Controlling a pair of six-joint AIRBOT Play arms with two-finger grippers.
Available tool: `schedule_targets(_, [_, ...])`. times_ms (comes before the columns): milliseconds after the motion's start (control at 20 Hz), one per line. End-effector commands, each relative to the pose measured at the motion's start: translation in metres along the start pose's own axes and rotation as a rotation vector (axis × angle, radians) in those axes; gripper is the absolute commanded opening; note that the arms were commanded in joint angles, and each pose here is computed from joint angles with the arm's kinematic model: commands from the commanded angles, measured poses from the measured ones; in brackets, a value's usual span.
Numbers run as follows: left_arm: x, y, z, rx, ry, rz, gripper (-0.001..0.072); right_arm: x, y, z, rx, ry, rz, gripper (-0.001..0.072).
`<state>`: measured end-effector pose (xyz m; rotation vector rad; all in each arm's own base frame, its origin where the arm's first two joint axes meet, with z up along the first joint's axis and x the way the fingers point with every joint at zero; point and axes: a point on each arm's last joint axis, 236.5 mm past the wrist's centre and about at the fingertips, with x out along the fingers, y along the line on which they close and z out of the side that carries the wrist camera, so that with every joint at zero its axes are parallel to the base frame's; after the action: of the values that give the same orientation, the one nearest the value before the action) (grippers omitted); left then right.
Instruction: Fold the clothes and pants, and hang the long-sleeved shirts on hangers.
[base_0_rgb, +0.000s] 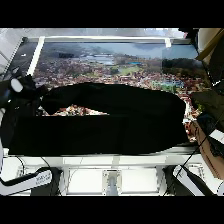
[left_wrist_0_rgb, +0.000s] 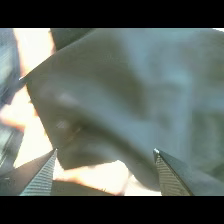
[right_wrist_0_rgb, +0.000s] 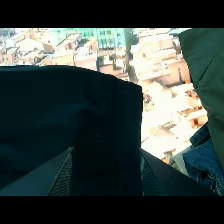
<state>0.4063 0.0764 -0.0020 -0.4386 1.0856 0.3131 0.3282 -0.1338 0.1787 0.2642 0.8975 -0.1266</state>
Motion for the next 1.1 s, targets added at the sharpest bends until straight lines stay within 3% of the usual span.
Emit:
schedule_targets(0, [0.008,0.028,-0.040,-0.282,0.063,-0.043,0.0706,0.005,-0.001,-0.001,-0.002,0.010,0.006,0.0450])
schedule_targets(250, [0.026,-0.007,-0.017,-0.571,-0.087,-0.265,0.0704,0.035,-0.007,-0.028,0.041,0.091,0.024,0.0450])
schedule_targets(600, [0.055,-0.018,-0.024,-0.733,-0.026,-0.310,0.0700,0.047,-0.010,-0.039,0.055,0.111,0.025,0.0451])
schedule_targets(650, [0.059,-0.020,-0.026,-0.764,-0.011,-0.319,0.0593,0.047,-0.010,-0.040,0.055,0.112,0.025,0.0451])
schedule_targets(750, [0.064,-0.015,-0.024,-0.755,-0.026,-0.305,-0.0003,0.047,-0.009,-0.040,0.055,0.115,0.027,0.0451])
schedule_targets(850, [0.059,-0.008,-0.007,-0.632,-0.112,-0.294,0.0006,0.047,-0.009,-0.040,0.055,0.115,0.027,0.0451])
schedule_targets(1050, [0.008,-0.024,0.056,-0.176,-0.260,-0.294,0.0003,0.046,-0.009,-0.041,0.056,0.119,0.029,0.0450])
